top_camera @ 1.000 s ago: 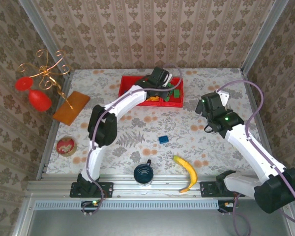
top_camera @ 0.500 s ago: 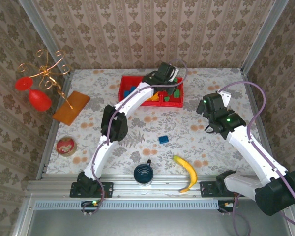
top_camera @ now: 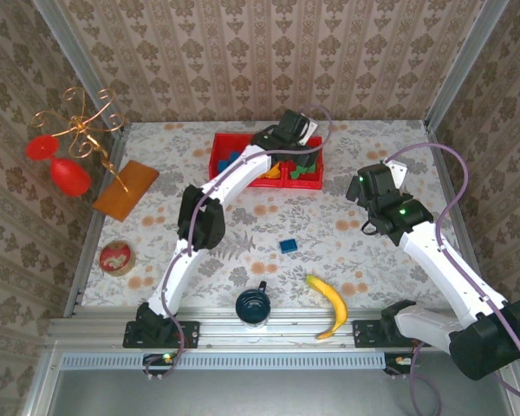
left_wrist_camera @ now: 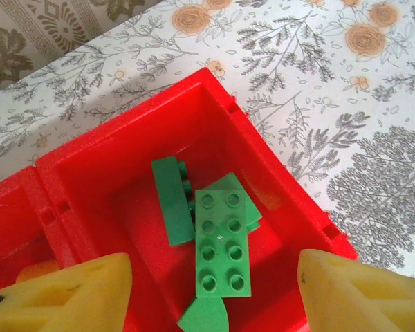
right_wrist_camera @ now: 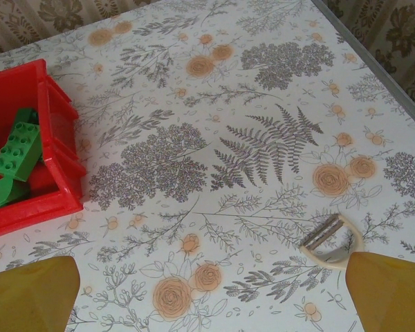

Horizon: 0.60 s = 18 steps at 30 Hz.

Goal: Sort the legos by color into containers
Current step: Place the lego in the container, then pick up the lego from the center of the table.

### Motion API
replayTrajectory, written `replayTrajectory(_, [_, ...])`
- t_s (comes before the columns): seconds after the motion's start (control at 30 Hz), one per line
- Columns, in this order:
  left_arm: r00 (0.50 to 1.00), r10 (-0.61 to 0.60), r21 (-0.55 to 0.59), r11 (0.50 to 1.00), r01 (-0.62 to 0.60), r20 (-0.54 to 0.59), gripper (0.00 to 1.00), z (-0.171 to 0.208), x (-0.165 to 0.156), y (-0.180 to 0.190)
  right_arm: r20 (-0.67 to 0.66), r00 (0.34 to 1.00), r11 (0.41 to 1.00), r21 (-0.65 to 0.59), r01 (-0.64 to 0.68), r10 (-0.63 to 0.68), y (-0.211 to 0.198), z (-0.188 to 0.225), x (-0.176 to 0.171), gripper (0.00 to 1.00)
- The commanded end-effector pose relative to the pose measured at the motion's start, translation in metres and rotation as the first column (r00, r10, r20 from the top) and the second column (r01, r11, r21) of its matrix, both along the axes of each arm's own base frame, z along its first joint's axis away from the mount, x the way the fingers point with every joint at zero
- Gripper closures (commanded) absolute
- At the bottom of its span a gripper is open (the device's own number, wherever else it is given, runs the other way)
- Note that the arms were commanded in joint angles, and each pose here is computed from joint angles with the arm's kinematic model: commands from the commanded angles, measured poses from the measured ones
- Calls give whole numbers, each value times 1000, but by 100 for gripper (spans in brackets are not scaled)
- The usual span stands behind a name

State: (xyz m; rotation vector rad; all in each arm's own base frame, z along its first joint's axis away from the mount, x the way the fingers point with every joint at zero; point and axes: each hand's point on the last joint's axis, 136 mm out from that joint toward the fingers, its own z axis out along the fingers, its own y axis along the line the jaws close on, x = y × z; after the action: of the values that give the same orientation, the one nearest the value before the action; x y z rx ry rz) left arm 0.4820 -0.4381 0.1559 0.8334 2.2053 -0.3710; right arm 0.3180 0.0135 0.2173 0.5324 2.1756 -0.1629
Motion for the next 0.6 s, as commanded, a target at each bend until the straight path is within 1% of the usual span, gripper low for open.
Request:
replayTrajectory(0.0, [998, -50, -41, 998, 52, 47, 31, 61, -27, 5, -2, 1000, 1000, 12, 13, -13, -2, 4, -2, 0])
replayTrajectory(0.1, [997, -78, -54, 995, 79, 20, 25, 66, -48, 15, -10, 1000, 1000, 11, 13, -13, -2, 2, -4, 0])
replayTrajectory(0.27, [990, -138, -49, 989, 137, -15, 15, 53, -91, 39, -20, 1000, 1000, 10, 14, -14, -4, 0, -8, 0])
replayTrajectory(0.3, [988, -155, -50, 987, 154, -13, 11, 49, -102, 44, -23, 1000, 1000, 11, 15, -14, -4, -1, -9, 0])
replayTrajectory(0.37, [983, -184, -47, 982, 184, -1, 5, 41, -121, 53, -20, 1000, 1000, 14, 17, -16, -4, -1, -10, 0])
replayTrajectory(0.47, [976, -214, -30, 976, 215, 25, 2, 27, -147, 67, -16, 1000, 1000, 20, 18, -18, -4, -3, -12, 0])
replayTrajectory(0.57, [967, -252, -29, 967, 253, 39, 2, 11, -170, 75, -18, 1000, 1000, 22, 20, -20, -4, -5, -13, 0])
